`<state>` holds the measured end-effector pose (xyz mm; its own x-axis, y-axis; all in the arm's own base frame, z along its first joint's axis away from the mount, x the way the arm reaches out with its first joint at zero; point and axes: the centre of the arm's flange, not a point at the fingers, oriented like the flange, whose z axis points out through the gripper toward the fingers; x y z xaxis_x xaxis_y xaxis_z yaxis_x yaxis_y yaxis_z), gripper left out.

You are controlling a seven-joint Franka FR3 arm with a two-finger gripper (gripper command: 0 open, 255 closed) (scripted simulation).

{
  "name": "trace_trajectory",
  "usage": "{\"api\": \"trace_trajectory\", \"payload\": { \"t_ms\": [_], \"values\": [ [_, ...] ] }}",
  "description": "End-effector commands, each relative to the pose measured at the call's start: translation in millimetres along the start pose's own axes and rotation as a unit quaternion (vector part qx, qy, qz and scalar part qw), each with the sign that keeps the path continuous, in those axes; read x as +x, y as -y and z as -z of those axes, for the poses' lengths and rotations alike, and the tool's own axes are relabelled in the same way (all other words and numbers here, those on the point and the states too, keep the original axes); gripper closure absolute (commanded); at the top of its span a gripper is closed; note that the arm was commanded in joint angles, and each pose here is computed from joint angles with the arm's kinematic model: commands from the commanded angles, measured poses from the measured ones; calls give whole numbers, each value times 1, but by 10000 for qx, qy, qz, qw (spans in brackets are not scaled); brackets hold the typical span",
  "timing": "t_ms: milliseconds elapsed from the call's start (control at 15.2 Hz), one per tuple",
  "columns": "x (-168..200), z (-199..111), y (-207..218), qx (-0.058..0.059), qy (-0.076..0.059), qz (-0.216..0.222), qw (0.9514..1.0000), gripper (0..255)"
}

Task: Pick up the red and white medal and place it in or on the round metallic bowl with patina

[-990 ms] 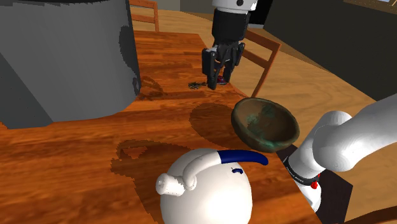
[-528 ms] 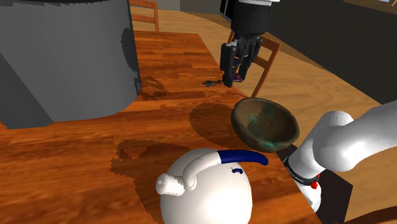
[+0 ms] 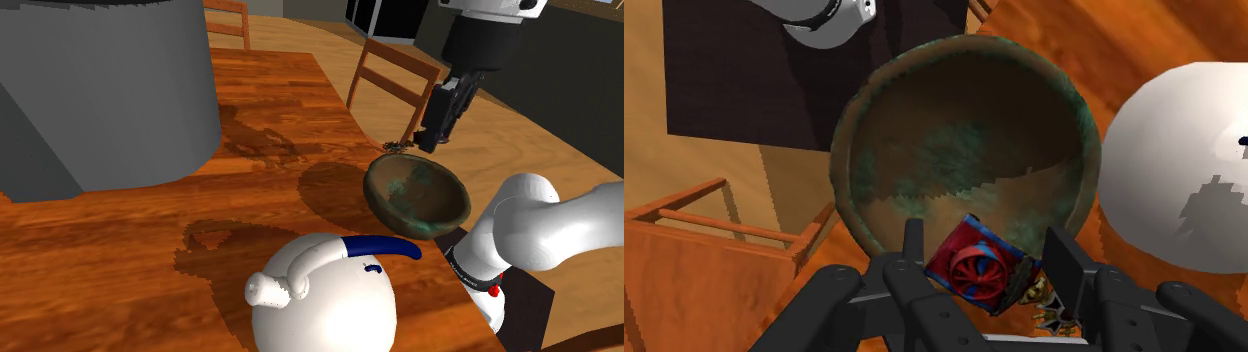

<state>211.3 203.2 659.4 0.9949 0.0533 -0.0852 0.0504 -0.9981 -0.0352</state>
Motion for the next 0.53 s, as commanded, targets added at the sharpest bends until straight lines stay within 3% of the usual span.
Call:
{"api": "trace_trajectory", "payload": {
  "t_ms": [0, 462],
  "values": [
    [-26, 3, -12, 0, 4, 1, 10000, 255],
    [-35, -29, -18, 0, 4, 1, 10000, 255]
  ]
}}
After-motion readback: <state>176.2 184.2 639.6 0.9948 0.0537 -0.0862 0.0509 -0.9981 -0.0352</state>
